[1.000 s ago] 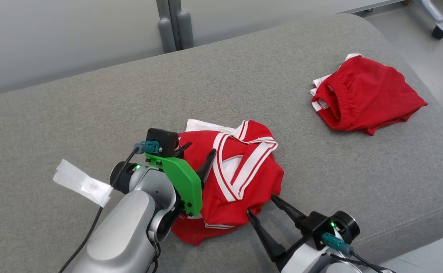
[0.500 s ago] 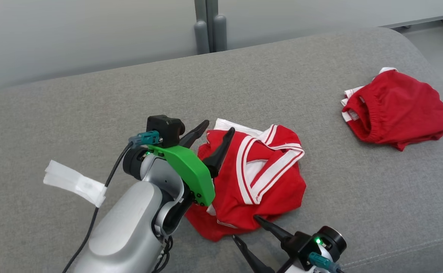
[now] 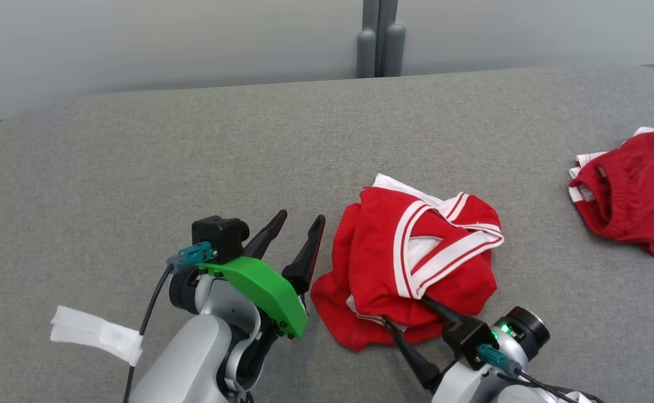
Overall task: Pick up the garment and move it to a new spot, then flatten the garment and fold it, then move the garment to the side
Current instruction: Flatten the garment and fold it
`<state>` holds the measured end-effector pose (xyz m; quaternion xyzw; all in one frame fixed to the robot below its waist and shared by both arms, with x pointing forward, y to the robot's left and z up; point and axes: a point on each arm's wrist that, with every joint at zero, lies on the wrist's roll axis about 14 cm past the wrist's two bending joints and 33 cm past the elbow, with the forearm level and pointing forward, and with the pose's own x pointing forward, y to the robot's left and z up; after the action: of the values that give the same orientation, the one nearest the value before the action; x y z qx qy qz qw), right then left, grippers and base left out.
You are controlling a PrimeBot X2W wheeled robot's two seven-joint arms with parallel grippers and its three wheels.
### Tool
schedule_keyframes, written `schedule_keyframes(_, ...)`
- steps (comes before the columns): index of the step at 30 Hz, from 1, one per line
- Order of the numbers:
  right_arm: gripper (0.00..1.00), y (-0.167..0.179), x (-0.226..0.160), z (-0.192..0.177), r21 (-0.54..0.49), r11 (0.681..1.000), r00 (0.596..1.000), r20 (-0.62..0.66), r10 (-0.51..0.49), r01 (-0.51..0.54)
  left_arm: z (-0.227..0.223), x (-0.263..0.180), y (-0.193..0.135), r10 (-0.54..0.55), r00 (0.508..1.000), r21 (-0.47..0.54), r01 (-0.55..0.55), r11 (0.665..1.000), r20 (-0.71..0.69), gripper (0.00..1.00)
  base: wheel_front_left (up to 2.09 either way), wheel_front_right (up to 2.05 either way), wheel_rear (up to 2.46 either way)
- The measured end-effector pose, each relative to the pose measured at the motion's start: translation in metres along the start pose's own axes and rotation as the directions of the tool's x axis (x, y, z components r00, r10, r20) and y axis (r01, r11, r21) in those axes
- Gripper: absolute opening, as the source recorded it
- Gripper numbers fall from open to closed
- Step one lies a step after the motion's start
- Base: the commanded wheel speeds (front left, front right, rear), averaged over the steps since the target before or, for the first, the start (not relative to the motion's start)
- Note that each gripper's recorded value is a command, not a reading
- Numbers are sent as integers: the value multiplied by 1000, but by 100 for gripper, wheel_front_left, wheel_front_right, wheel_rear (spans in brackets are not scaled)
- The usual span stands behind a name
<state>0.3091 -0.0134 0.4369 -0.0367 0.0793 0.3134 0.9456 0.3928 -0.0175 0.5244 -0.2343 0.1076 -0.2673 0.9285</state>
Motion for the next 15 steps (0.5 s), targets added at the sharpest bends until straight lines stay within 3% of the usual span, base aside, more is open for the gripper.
schedule_keyframes(2,100,-7,2,-4,-56,998,1000,-25,11,-12,2,-5,6,24,1000,-21,-24,1000,17,100,0,0,0)
schedule_keyframes(3,87,-10,2,-7,-79,997,999,-42,17,-20,4,-7,7,29,999,-32,-28,999,24,100,0,0,0)
schedule_keyframes(4,57,-13,3,-9,-90,996,998,-54,18,-23,6,-10,8,33,999,-41,-32,999,36,100,0,0,0)
schedule_keyframes(5,40,-15,3,-12,-98,995,998,-67,20,-26,7,-12,9,39,998,-48,-37,998,44,100,0,0,0)
schedule_keyframes(6,13,-16,4,-14,-107,994,996,-81,23,-31,8,-14,10,46,998,-52,-43,998,50,100,0,0,0)
schedule_keyframes(7,0,-18,4,-16,-115,993,996,-91,25,-35,10,-16,11,51,997,-59,-48,997,57,100,0,0,0)
schedule_keyframes(11,0,-25,13,-4,-86,996,998,-55,11,-15,10,-24,18,79,995,-86,-73,994,67,100,0,0,0)
schedule_keyframes(15,0,-43,31,42,54,997,994,88,-58,54,5,-33,31,125,990,-104,-118,988,65,100,0,0,0)
